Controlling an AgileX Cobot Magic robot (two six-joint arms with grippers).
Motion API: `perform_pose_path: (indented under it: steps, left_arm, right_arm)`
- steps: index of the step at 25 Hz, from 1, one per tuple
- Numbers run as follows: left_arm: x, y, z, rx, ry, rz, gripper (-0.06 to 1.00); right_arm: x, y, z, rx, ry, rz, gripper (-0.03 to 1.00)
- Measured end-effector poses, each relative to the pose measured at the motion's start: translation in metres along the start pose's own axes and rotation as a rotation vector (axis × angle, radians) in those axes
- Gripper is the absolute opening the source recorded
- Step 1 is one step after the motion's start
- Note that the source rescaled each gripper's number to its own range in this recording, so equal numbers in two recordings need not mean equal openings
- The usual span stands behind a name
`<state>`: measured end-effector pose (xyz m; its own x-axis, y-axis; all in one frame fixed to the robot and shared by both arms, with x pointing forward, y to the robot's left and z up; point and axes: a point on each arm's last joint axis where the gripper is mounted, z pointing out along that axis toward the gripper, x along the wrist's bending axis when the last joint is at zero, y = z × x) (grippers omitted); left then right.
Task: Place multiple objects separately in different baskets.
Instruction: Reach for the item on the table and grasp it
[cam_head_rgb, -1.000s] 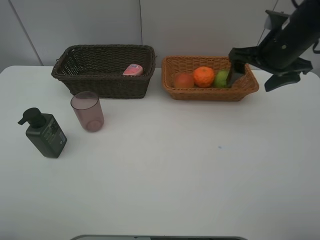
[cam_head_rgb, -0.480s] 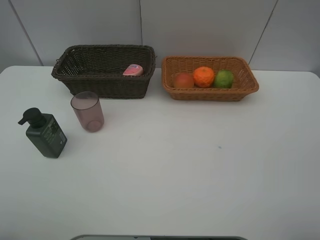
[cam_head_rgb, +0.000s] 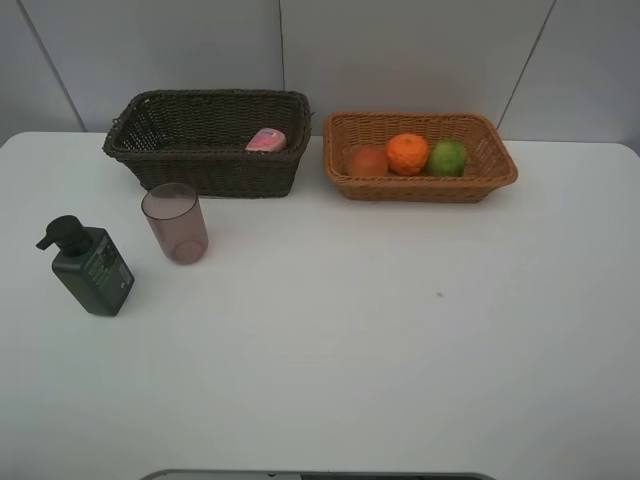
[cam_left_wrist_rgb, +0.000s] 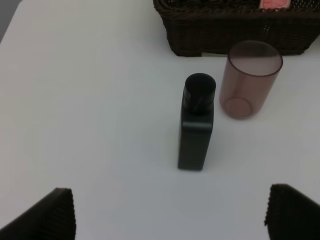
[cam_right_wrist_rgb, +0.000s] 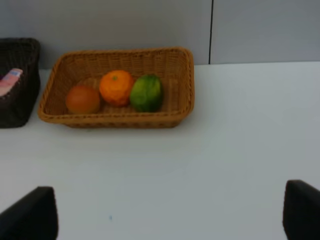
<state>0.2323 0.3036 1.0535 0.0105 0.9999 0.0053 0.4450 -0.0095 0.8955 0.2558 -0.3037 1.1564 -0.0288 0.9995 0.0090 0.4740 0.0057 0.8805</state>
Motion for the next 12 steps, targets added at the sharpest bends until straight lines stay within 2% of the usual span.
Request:
perform_pose_path:
  steps: [5, 12]
  left_arm:
    - [0.000, 0.000, 0.000, 0.000, 0.000, 0.000, 0.98]
    - [0.000, 0.000, 0.000, 0.000, 0.000, 0.000, 0.98]
  right_arm:
    - [-0.001, -0.017, -0.014, -0.066, 0.011, 0.013, 1.00]
    - [-0.001, -0.072, -0.001, -0.132, 0.036, 0.025, 1.00]
